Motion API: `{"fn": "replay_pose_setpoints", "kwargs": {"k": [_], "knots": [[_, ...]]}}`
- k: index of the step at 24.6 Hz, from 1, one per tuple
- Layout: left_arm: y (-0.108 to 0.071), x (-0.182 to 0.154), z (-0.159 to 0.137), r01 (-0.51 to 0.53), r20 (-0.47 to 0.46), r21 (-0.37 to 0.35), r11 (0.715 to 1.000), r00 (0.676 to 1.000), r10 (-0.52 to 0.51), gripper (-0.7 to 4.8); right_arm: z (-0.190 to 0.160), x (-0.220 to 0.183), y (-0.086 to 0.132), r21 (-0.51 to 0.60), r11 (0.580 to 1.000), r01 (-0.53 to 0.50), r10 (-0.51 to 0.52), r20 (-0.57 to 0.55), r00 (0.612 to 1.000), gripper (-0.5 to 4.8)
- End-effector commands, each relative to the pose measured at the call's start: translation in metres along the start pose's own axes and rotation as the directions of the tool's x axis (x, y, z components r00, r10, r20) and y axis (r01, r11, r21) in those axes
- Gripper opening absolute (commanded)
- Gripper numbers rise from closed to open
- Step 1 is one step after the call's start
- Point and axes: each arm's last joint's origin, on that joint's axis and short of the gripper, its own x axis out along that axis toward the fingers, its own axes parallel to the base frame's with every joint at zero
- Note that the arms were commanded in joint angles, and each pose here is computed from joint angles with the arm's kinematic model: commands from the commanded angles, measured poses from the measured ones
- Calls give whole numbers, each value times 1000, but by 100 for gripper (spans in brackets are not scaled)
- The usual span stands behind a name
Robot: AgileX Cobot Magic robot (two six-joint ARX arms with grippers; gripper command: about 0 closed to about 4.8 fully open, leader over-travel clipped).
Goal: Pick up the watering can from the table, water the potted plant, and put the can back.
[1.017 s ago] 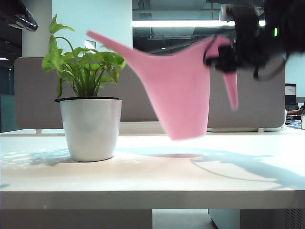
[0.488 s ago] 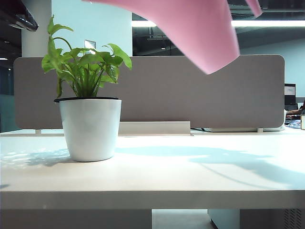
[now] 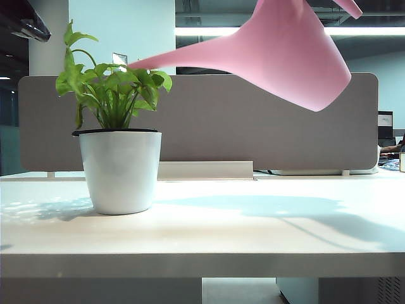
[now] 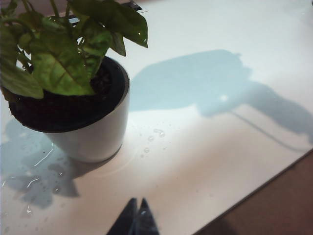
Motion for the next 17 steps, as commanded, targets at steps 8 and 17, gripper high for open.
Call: {"fn": "replay_pose_setpoints", "kwargs": {"k": [8, 17], "knots": [[0, -1, 3, -1, 20, 4, 1000, 1000, 1, 3, 20, -5, -5, -191, 979, 70, -49, 113, 992, -6], [0, -1, 3, -1, 21, 4, 1000, 1000, 1, 3, 16, -4, -2, 31, 999, 36, -38, 45, 998, -6]]}}
